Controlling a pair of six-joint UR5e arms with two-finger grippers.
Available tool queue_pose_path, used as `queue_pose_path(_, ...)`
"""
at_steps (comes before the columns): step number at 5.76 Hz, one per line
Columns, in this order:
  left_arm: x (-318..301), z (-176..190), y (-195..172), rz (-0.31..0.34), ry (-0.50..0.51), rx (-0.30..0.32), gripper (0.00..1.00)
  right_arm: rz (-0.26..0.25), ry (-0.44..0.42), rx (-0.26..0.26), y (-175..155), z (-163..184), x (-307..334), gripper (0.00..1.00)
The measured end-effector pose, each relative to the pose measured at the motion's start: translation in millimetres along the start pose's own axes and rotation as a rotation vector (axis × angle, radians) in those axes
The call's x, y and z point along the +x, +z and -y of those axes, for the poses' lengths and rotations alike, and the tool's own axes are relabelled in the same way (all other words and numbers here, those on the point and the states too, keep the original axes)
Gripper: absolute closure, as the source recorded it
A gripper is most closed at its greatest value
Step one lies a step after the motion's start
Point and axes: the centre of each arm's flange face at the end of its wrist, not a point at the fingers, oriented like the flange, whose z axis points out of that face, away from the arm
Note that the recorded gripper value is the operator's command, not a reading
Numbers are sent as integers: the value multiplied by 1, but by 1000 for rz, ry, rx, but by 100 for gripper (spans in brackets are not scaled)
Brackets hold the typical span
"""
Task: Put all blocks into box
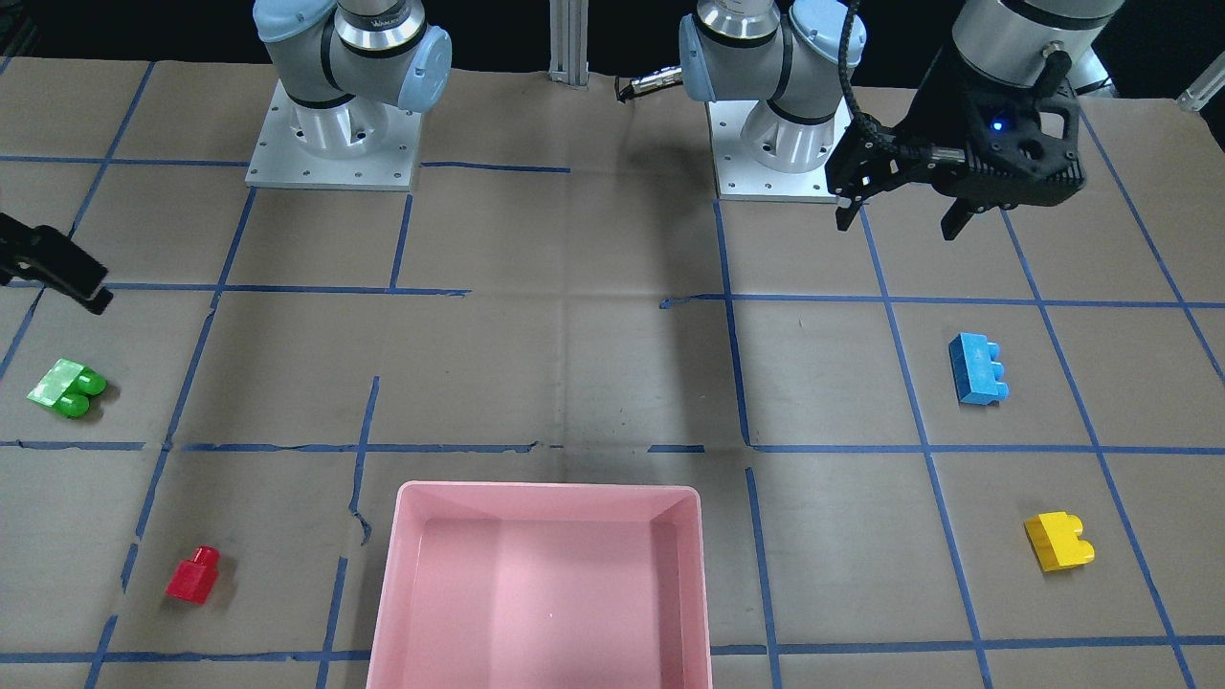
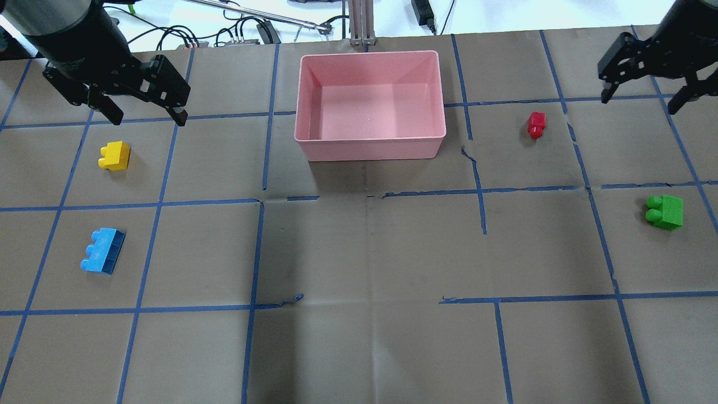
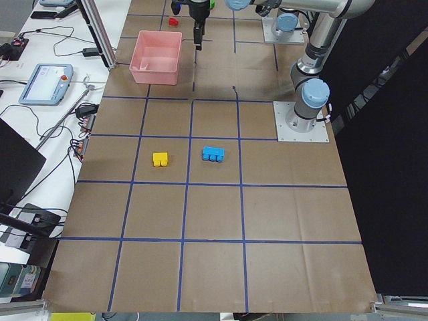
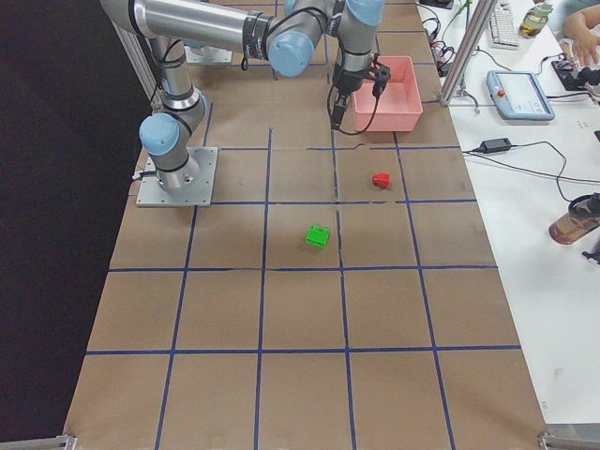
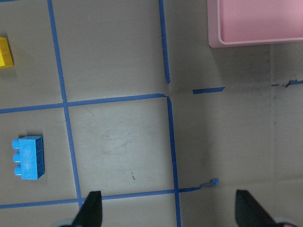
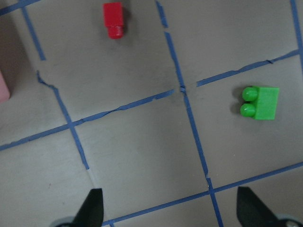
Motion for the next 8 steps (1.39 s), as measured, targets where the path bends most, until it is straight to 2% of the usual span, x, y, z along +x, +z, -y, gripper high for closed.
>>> queue_pose_path(2,-80,3,31,-20,-57,-57,1,-13,98,53,36,50,90,0)
queue_pose_path(3,-131,-1,54,-37,-35,-74,1,-17,123,49,62,68,114,1)
queue_pose_path(5,-215,-6,121,-39,102,-36,1,-36,142,-40,126,75,131,1)
queue_pose_path(7,-255,-16,176,-47,232,-21,1,-88,138,-102,189,68,138,1)
queue_pose_path(8,-264,-22,202,-50,258,-20,1,-93,150,-129,218,65,147,1)
